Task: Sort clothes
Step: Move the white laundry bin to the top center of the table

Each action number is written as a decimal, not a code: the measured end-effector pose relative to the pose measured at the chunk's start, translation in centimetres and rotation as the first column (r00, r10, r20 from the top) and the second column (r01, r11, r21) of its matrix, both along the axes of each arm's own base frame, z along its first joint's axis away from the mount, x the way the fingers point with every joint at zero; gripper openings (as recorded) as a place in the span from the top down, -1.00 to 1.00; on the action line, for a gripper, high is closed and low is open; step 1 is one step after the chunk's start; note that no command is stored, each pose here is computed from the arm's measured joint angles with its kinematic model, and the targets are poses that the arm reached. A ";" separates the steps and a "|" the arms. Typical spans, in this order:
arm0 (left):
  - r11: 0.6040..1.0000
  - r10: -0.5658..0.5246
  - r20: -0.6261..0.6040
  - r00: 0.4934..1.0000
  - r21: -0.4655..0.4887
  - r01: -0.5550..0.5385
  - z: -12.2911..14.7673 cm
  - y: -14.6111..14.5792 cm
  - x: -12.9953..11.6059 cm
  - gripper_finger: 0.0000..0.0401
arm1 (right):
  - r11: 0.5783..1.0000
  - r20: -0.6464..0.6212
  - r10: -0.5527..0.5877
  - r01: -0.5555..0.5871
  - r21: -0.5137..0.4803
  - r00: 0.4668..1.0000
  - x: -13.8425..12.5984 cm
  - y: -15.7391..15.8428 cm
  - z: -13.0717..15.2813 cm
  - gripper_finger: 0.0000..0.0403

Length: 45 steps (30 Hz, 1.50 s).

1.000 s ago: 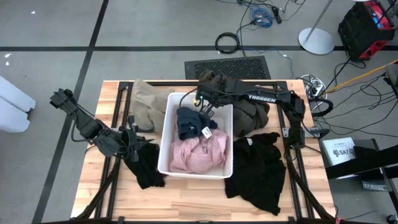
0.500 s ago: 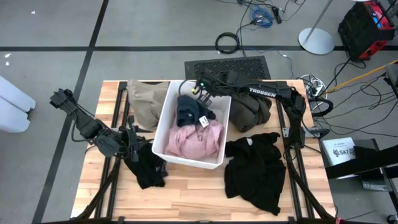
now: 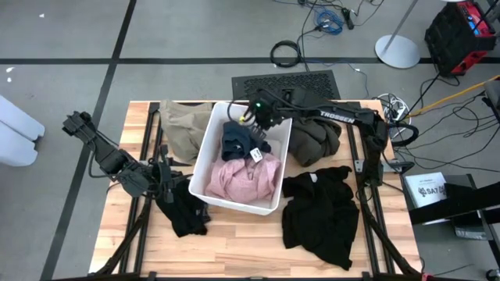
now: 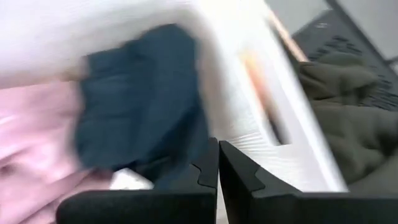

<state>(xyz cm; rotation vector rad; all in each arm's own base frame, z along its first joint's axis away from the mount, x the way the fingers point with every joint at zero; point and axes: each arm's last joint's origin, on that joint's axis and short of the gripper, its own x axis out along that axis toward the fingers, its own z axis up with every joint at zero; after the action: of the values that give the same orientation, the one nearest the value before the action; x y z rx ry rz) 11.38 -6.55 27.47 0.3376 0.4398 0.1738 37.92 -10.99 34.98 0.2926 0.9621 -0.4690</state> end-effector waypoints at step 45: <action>1.000 -0.002 0.023 1.000 -0.015 0.002 0.2 -0.1 0.1 0.28 | 0.818 0.263 0.446 -0.509 0.270 0.856 -2.0 25.8 3.2 1.00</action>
<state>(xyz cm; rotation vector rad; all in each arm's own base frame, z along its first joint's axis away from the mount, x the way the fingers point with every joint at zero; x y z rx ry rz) 11.51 -6.65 27.69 0.3207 0.4178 0.1719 35.97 14.80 38.16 0.3748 0.8852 0.1917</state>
